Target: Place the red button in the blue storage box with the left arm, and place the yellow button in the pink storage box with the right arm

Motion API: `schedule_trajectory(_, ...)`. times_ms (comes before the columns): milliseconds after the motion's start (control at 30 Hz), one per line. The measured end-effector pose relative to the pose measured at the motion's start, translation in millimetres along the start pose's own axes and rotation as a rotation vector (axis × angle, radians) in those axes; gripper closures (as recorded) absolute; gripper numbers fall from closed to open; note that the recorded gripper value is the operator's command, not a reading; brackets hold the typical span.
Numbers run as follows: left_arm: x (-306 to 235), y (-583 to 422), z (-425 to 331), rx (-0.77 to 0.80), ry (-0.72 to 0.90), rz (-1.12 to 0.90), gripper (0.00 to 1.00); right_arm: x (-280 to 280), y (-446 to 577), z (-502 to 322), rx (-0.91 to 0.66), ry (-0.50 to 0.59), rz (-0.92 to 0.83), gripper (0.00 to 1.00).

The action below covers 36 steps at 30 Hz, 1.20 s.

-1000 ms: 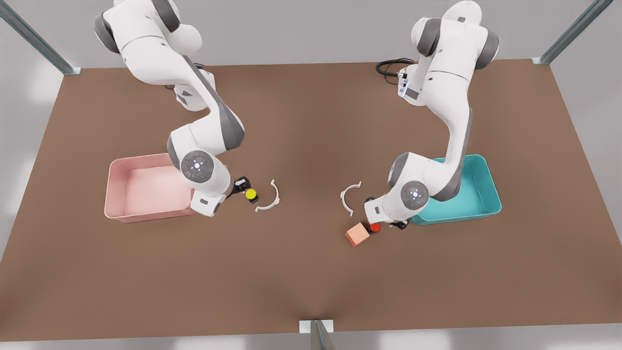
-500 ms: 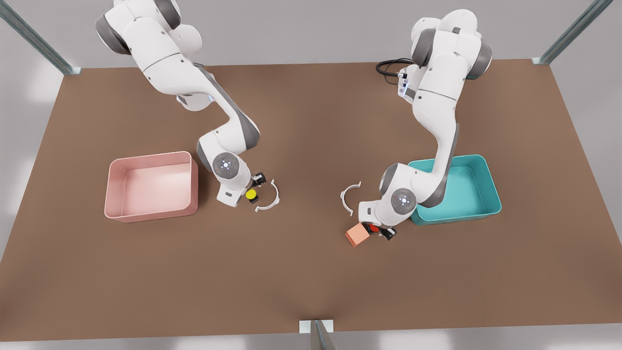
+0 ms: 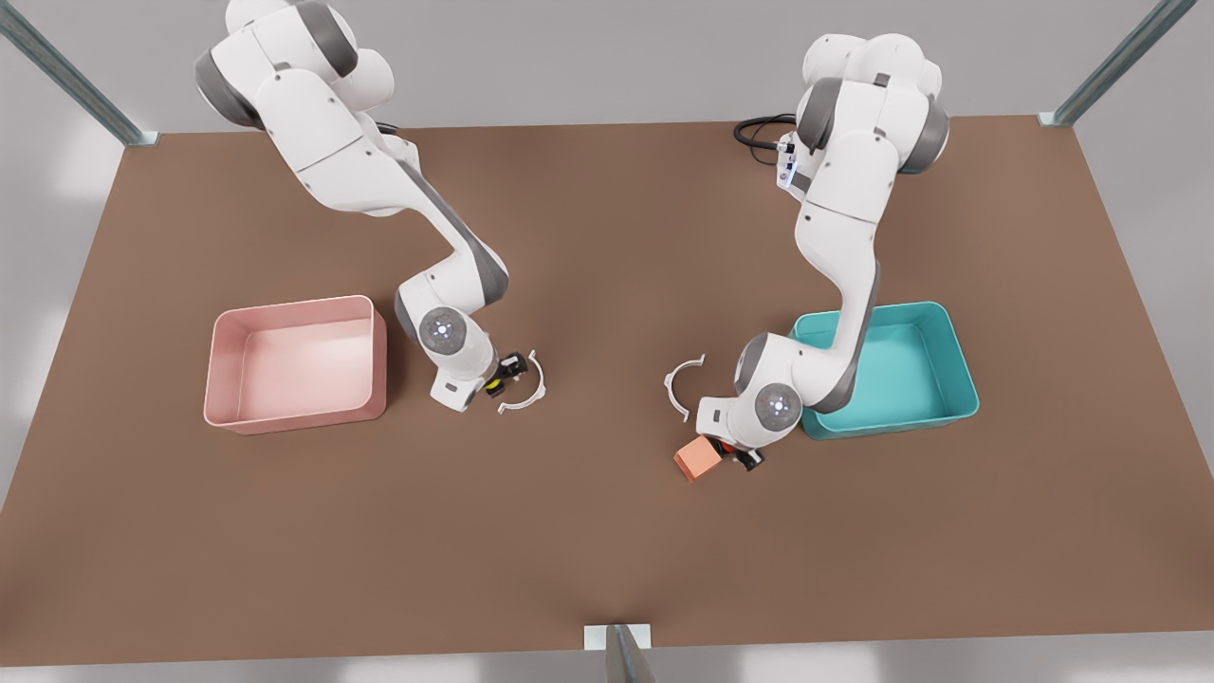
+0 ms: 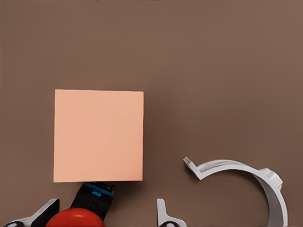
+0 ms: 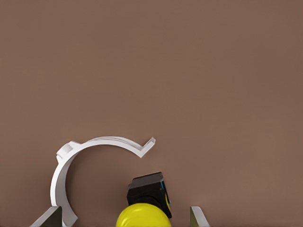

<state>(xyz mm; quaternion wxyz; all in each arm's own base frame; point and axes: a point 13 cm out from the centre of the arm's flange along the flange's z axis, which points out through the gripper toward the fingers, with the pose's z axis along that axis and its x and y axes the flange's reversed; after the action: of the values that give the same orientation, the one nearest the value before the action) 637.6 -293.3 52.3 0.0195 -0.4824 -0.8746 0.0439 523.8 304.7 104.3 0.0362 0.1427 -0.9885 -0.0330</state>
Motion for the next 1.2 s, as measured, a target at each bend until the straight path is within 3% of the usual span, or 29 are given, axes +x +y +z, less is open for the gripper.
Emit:
schedule_trajectory(100, -3, 2, 0, -0.009, -0.013, 0.017, 0.27, 1, -1, 6, -0.002, 0.002, 0.007, 0.00)
schedule_trajectory(267, -3, 9, -3, -0.019, -0.026, 0.042, 0.36, 4, -13, 13, -0.003, 0.000, 0.021, 0.00)
schedule_trajectory(667, -1, 28, -19, -0.047, -0.048, 0.095, 0.44, 22, -4, 34, -0.018, 0.015, -0.001, 0.01)
schedule_trajectory(767, -3, 33, -29, -0.059, -0.057, 0.105, 0.44, 23, -6, 40, -0.022, 0.018, 0.002, 0.16)
schedule_trajectory(900, -10, 40, -57, -0.088, -0.085, 0.119, 0.44, 18, -12, 44, -0.016, 0.000, -0.006, 0.21)
schedule_trajectory(1000, -9, 47, -85, -0.115, -0.101, 0.126, 0.45, 15, -12, 46, -0.010, -0.013, -0.020, 0.30)
schedule_trajectory(1133, 4, 65, -114, -0.138, -0.106, 0.115, 0.47, 15, -12, 51, -0.009, -0.014, -0.027, 0.31)
schedule_trajectory(1200, 19, 81, -131, -0.144, -0.107, 0.098, 0.47, 16, -11, 53, -0.010, -0.013, -0.030, 0.40)
